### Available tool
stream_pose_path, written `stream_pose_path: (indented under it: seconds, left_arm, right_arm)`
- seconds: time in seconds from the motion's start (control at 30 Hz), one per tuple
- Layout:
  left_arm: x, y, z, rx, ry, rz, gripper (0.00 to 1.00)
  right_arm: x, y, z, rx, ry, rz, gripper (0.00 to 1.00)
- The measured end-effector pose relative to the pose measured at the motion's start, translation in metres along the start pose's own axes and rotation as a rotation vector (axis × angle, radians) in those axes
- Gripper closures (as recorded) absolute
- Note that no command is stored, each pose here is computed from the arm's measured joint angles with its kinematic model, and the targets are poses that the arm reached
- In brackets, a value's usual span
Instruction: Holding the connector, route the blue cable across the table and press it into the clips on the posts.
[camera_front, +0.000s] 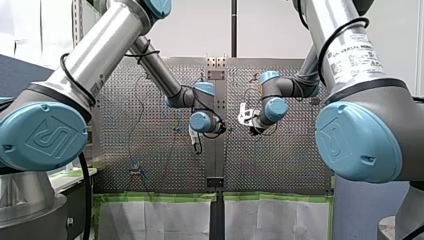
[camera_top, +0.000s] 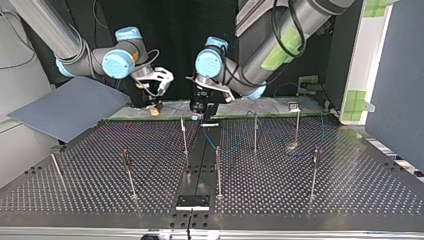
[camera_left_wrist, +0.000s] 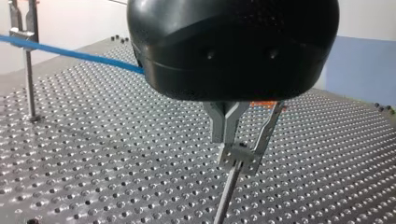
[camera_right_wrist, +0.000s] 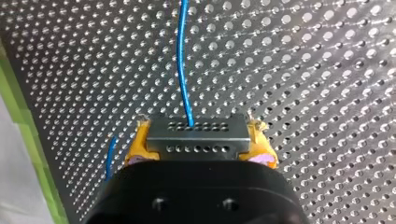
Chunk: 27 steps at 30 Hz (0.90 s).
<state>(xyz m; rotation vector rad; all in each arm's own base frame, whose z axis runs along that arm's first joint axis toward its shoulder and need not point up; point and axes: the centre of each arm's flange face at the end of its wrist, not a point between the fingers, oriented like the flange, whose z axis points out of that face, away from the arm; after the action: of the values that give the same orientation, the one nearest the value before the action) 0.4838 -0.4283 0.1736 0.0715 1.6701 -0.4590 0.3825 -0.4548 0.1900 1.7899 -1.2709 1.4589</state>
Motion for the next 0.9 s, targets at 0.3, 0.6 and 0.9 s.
stream_pose_path:
  seconds: [0.3, 0.6, 0.9]
  left_arm:
    - [0.012, 0.011, 0.019, -0.007, 0.033, -0.002, 1.00]
    - [0.012, 0.018, 0.036, -0.011, 0.034, -0.006, 1.00]
    - [0.018, 0.029, 0.059, -0.009, 0.056, -0.009, 1.00]
  right_arm:
    - [0.013, 0.006, 0.009, 0.030, 0.018, 0.021, 1.00]
    - [0.005, 0.018, 0.020, 0.023, 0.003, 0.031, 1.00]
    - [0.004, 0.029, 0.038, 0.019, 0.003, 0.038, 1.00]
